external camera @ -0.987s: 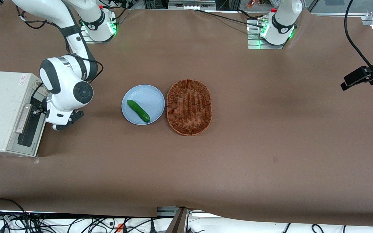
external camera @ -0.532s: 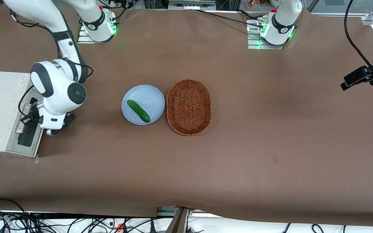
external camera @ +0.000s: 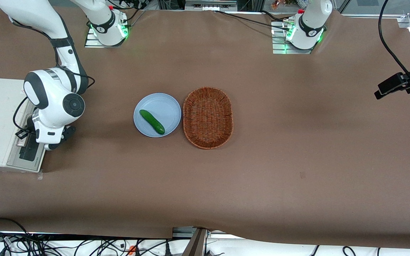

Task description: Open oven door with right arm only

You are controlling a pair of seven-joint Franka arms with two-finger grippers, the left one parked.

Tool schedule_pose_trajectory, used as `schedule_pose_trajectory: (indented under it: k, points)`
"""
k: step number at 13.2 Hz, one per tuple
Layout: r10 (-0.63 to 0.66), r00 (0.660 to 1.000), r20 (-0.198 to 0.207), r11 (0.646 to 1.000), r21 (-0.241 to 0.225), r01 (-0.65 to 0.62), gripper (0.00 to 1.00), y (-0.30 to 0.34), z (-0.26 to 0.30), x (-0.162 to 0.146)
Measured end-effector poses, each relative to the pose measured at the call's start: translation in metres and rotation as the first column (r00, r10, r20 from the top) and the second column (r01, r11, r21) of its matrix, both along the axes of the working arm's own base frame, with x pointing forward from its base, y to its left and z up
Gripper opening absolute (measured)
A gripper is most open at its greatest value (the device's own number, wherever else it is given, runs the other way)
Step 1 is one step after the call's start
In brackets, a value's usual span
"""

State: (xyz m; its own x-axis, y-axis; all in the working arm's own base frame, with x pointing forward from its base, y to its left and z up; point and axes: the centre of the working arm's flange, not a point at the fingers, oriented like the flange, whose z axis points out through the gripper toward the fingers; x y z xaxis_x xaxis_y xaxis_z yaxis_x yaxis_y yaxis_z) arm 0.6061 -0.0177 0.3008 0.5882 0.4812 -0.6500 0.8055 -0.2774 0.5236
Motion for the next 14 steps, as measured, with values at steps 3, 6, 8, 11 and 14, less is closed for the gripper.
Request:
schedule_pose_trajectory:
  k: [3, 6, 8, 11, 14]
  points:
    - [0.006, 1.000, -0.007, 1.000, 0.004, -0.006, 0.01, -0.004, -0.004, -0.003]
    - [0.016, 1.000, -0.021, 1.000, 0.003, -0.015, 0.01, -0.004, -0.003, -0.003]
    - [0.024, 0.999, -0.040, 1.000, 0.000, -0.024, 0.01, -0.006, -0.001, -0.004]
    - [0.015, 0.999, -0.053, 1.000, -0.004, -0.015, 0.01, -0.018, 0.003, -0.008]
    - [0.019, 0.998, -0.063, 1.000, -0.004, -0.019, 0.01, -0.021, 0.005, -0.010]
